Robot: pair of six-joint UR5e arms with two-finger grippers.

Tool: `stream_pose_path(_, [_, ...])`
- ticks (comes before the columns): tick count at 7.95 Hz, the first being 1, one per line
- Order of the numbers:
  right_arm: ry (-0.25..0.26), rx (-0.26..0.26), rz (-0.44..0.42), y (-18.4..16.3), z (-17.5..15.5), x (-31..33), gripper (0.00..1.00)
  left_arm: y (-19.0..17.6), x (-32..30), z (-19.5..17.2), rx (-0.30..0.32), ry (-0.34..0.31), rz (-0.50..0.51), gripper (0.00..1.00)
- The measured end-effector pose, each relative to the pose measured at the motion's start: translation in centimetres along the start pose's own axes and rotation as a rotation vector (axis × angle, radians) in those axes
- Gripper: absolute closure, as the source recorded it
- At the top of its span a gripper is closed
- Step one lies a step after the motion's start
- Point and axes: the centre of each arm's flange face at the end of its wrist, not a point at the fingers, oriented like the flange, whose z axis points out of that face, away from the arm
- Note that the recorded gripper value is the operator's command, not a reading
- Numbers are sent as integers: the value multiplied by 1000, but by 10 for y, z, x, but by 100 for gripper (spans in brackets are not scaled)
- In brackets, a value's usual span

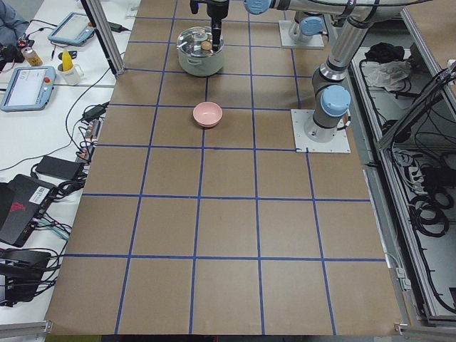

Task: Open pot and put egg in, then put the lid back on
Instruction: 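Open the right gripper and raise it away from the lid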

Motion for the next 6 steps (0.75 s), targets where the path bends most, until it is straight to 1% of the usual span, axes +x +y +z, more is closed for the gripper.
stream_pose_path(3, [-2,16,0,2,-3,0,0,1,0,-1,0,-1,0,0])
stream_pose_path(4, [-7,29,1,4,-8,0,0,1,0,-1,1,-1,0,0])
stream_pose_path(6, [-34,58,1,9,-17,-4,0,2,-1,-3,4,-1,-1,0])
